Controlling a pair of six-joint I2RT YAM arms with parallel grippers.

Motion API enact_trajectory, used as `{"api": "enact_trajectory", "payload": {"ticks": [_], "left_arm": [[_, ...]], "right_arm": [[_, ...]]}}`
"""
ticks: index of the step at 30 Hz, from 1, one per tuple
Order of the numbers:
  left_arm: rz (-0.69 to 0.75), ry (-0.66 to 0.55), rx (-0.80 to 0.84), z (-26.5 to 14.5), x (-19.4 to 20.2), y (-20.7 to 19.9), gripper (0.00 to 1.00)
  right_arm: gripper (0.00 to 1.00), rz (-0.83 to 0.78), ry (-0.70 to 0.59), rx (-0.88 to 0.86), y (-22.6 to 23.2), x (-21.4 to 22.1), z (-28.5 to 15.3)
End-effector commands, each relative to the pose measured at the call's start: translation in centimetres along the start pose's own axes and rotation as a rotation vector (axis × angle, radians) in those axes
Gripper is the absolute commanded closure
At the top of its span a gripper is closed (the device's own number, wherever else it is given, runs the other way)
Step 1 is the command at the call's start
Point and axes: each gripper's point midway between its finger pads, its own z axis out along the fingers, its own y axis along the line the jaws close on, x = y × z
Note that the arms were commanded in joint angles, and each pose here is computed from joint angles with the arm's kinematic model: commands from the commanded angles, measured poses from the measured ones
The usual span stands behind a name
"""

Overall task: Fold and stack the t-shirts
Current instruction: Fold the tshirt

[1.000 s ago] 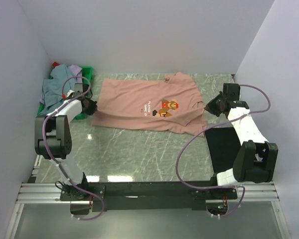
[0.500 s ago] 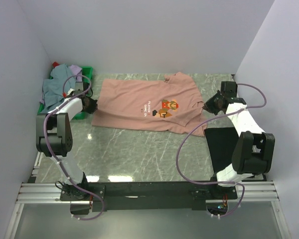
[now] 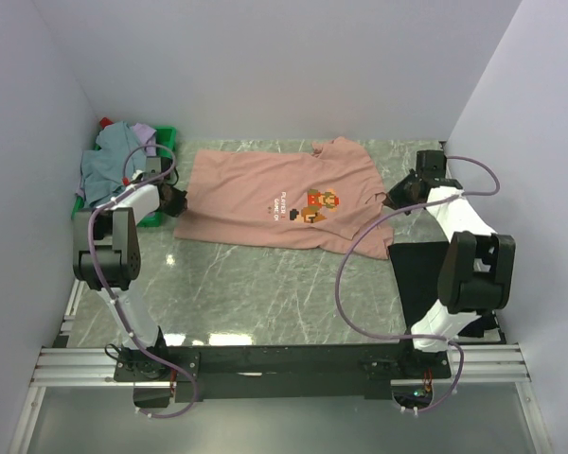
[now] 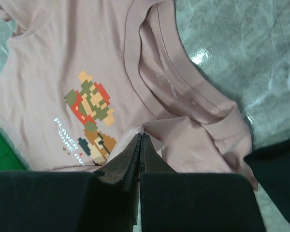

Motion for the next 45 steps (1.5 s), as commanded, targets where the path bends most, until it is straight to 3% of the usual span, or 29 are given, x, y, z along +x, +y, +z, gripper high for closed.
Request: {"api": "enact_trajectory", "payload": {"ticks": [1, 10, 25, 45], "left_arm": [[0.016, -0.028, 0.062, -0.4, -1.1, -2.2, 0.99], [0.024, -0.038, 0.083, -0.5, -1.9, -3.4, 0.99], [0.017, -0.035, 0.074, -0.3, -1.8, -3.0, 0.99], [0.016, -0.025, 0.067, 0.5, -1.4, -2.8, 0.99]], "right_arm": [[1.0, -0.016, -0.04, -0.046, 1.7, -2.2, 0.6], [1.0, 0.0, -0.011, -0.048, 2.0, -2.8, 2.6], [1.0, 0.002, -0.045, -0.088, 2.3, -4.1, 0.6], [1.0, -0.04, -0.012, -0.097, 4.2, -4.7, 2.9]]}}
